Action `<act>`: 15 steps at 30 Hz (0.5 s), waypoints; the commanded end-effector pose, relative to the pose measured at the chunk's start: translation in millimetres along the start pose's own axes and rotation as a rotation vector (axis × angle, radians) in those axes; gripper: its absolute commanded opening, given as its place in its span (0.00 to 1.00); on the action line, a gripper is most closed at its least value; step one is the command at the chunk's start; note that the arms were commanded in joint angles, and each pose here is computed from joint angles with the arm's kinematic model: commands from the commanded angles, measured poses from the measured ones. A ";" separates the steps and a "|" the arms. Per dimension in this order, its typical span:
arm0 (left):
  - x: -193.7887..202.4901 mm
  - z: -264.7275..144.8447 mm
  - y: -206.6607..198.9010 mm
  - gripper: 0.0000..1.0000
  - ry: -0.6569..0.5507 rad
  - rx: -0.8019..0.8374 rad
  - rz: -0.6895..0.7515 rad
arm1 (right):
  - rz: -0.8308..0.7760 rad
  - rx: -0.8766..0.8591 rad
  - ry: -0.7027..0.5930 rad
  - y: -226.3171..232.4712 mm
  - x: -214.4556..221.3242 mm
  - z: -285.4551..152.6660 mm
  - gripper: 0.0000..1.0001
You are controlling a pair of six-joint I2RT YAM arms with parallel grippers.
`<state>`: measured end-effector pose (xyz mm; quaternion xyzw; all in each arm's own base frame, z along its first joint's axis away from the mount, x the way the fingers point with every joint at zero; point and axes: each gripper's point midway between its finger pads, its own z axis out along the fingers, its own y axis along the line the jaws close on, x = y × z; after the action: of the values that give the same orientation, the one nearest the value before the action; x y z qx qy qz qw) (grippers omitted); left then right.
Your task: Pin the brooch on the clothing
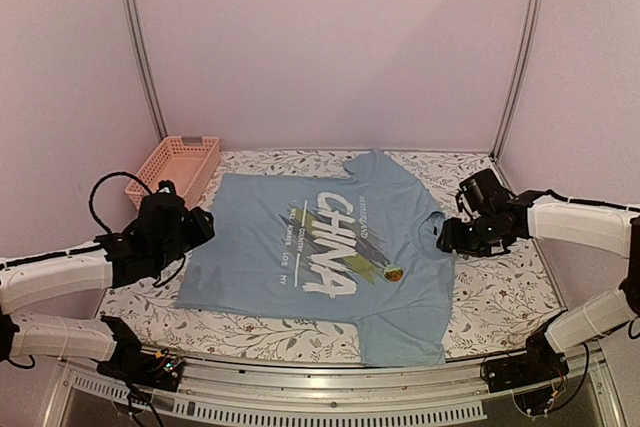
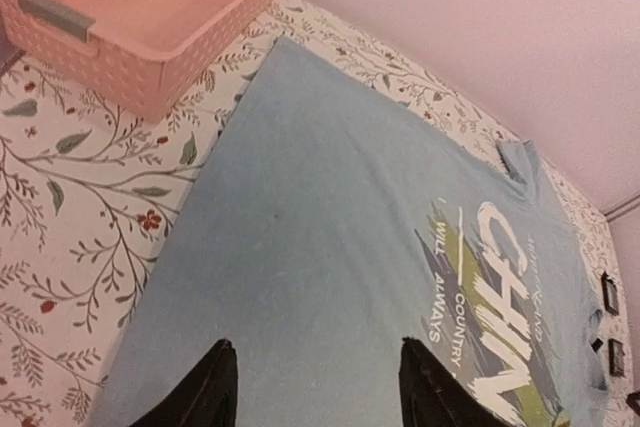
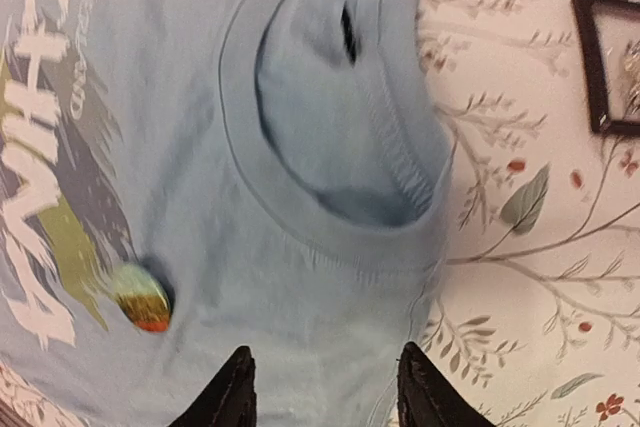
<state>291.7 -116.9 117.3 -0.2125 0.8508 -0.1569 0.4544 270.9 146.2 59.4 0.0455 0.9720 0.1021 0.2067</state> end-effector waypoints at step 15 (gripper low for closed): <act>-150.8 -15.2 103.5 0.74 -0.535 -0.270 0.018 | 0.015 -0.113 -0.680 -89.5 -161.3 -73.9 0.90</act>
<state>340.1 29.8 192.8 -0.2854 0.7369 -0.0003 0.6128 382.7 19.8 153.4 0.1145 0.8663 0.1295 0.4686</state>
